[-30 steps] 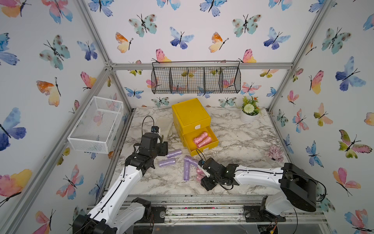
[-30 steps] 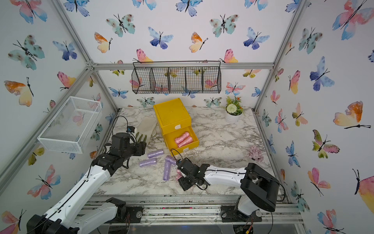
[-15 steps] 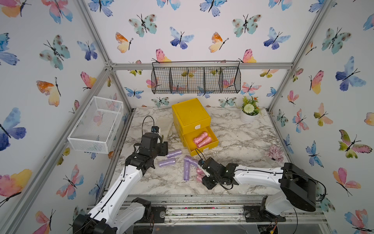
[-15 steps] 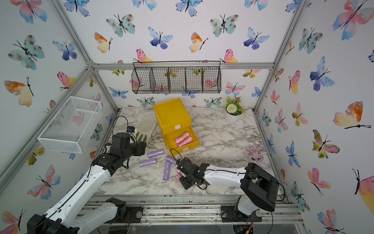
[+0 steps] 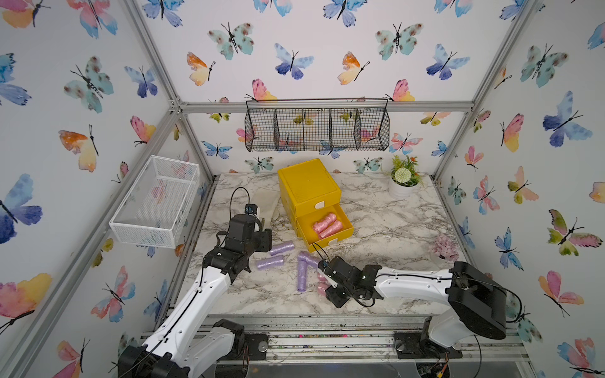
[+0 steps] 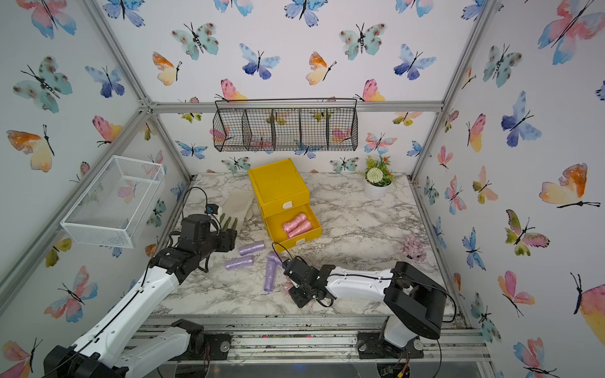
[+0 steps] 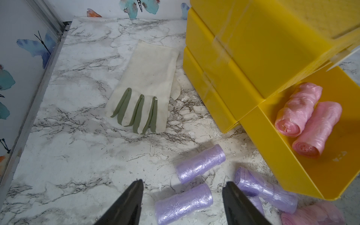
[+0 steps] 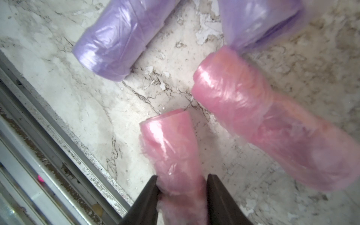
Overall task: Sort the rolls of trash bags by color and place them into the drawer
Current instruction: Pick up the roll of trash bags from the center of the board, then place the roll of trash bags in the drawer.
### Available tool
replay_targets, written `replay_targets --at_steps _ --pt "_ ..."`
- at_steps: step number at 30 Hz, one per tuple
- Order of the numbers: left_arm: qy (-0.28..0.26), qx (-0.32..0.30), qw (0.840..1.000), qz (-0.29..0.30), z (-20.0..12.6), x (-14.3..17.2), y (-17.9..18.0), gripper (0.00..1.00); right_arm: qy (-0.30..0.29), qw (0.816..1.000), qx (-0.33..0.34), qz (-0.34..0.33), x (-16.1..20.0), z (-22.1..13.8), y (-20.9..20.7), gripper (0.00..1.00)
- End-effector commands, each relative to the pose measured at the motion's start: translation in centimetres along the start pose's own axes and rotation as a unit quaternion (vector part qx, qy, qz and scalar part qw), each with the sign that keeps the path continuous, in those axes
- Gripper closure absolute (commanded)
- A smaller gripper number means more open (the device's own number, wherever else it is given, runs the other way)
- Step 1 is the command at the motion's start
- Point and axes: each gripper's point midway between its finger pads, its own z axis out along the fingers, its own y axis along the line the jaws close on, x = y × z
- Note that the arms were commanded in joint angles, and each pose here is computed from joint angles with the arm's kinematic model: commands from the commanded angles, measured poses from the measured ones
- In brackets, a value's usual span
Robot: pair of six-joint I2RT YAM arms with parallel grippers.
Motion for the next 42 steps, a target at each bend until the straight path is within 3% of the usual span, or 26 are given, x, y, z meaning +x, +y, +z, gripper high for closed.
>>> replay_targets --at_steps 1,12,22,26,30,37,40,42 --pt "0.004 0.008 1.0 -0.002 0.1 0.2 -0.2 0.31 0.012 1.0 0.007 -0.009 0.2 0.2 0.0 0.6" --pt "0.004 0.008 1.0 -0.002 0.1 0.2 -0.1 0.31 -0.014 1.0 -0.001 -0.005 -1.2 -1.7 0.6 0.71" --pt "0.001 0.011 1.0 -0.003 -0.1 0.0 -0.2 0.31 -0.16 0.985 -0.055 0.03 -6.2 -13.8 2.2 0.76" --pt "-0.001 0.012 1.0 -0.004 -0.1 -0.1 -0.2 0.3 -0.249 0.964 -0.067 0.057 -8.8 -19.9 2.1 0.78" --pt "-0.002 0.013 1.0 -0.004 -0.1 -0.1 -0.2 0.3 -0.309 0.945 -0.058 0.094 -11.4 -23.1 1.6 0.81" --pt "-0.008 0.014 1.0 -0.006 -0.4 -0.3 -0.2 0.3 -0.345 0.921 -0.039 0.179 -15.7 -23.4 -0.2 0.84" --pt "-0.01 0.016 1.0 -0.006 -0.5 -0.4 -0.3 0.3 -0.356 0.894 -0.052 0.266 -16.7 -22.8 -3.3 0.86" --pt "-0.012 0.016 1.0 -0.007 -0.6 -0.5 -0.3 0.3 -0.365 0.866 -0.074 0.333 -16.8 -22.3 -5.4 0.87"
